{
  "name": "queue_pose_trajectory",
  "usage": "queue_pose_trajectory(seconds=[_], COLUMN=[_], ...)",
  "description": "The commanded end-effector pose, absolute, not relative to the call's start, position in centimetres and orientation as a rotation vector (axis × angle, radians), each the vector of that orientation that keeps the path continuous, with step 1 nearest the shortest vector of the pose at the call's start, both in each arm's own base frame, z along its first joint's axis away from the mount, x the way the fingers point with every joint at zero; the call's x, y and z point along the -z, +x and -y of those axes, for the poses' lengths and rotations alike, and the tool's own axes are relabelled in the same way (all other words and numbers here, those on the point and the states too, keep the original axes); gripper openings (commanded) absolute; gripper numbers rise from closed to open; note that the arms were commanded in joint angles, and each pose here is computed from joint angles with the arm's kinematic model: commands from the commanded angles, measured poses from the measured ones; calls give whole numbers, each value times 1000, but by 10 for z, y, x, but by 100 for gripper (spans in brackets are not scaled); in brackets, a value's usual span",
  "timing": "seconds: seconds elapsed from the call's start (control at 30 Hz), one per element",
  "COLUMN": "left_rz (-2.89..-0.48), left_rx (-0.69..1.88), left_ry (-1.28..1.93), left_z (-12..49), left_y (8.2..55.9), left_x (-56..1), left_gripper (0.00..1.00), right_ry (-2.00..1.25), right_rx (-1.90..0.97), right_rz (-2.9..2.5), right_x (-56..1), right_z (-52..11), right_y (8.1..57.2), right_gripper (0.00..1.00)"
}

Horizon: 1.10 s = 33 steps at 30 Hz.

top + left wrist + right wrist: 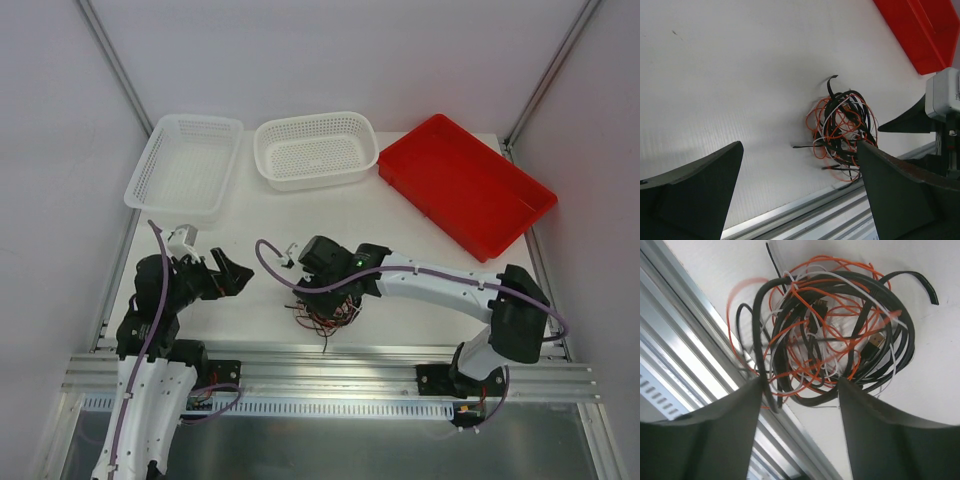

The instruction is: Untangle the cables

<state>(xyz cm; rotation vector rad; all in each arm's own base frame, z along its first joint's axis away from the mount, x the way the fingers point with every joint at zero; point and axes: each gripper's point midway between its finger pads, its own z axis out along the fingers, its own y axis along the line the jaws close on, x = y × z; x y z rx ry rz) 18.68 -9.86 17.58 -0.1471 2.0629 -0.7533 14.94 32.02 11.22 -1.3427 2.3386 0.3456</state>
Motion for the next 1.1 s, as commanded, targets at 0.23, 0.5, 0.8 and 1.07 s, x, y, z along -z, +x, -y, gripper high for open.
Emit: queue_pose_trajectory(seconds=[0.23, 0.5, 0.8, 1.07], left_rz=[-2188, -2347, -2401, -2497], left_rx=[945, 808, 614, 328], left_ry=[-287, -222, -51, 83], left_z=[125, 172, 254, 276], left_y=[187, 188, 201, 213], left_x=[-157, -148, -161, -121], left_gripper=[97, 98, 80, 67], right_ry=[-1154, -564, -116, -36], right_rx=[-456, -507, -585, -714], right_rz=[-2177, -2263, -2293, -2272], right_x=[-164, -155, -124, -111], right_z=[-287, -232, -190, -194], right_y=[144, 170, 178, 180], right_gripper=[86, 81, 77, 77])
